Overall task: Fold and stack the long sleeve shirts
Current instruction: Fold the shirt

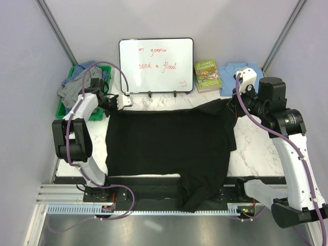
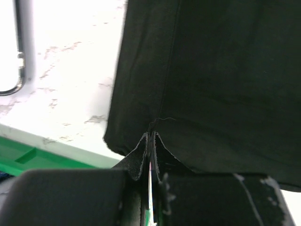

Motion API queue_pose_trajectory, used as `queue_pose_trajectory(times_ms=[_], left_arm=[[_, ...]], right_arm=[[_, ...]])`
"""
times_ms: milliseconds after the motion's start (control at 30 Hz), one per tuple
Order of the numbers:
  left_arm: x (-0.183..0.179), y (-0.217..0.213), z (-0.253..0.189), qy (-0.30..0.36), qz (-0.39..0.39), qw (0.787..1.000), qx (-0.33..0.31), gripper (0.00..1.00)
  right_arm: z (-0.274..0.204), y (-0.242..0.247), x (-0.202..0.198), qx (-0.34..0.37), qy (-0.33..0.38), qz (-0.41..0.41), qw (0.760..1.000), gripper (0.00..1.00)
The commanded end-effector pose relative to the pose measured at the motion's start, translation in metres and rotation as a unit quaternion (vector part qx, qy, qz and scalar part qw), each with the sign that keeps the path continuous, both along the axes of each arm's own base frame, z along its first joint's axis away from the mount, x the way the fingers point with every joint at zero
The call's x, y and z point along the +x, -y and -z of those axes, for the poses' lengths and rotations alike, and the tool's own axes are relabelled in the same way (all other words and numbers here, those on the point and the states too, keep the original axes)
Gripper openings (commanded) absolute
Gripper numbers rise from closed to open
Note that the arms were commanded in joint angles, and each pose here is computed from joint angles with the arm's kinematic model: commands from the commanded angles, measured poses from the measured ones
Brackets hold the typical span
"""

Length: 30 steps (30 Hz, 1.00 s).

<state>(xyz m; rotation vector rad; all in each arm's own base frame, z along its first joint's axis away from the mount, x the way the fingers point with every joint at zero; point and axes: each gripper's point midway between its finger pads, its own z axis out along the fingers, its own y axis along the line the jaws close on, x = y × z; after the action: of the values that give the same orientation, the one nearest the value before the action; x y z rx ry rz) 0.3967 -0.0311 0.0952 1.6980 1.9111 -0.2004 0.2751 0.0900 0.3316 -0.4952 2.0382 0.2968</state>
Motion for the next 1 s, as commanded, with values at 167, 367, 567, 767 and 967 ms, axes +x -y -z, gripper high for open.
queue_pose_trajectory(times_ms=[167,367,567,767,967], left_arm=[[-0.022,0.002,0.005,0.021,0.049,0.998,0.011,0.02],[-0.036,-0.002,0.018,-0.006,0.039,0.999,0.019,0.02],[-0.036,-0.010,0.035,-0.032,0.014,0.999,0.034,0.02],[-0.032,-0.012,0.047,-0.043,0.008,0.998,0.037,0.02],[-0.025,-0.013,0.034,-0.026,0.010,0.999,0.040,0.02]], right_arm=[[0.041,0.001,-0.051,-0.020,-0.066,-0.042,0.997,0.00],[0.061,-0.002,-0.045,-0.019,-0.095,-0.045,0.994,0.00],[0.079,-0.008,-0.045,-0.012,-0.129,-0.059,0.990,0.00],[0.078,-0.004,-0.042,-0.021,-0.125,-0.050,0.991,0.00],[0.071,0.001,-0.030,-0.029,-0.112,-0.026,0.993,0.00]])
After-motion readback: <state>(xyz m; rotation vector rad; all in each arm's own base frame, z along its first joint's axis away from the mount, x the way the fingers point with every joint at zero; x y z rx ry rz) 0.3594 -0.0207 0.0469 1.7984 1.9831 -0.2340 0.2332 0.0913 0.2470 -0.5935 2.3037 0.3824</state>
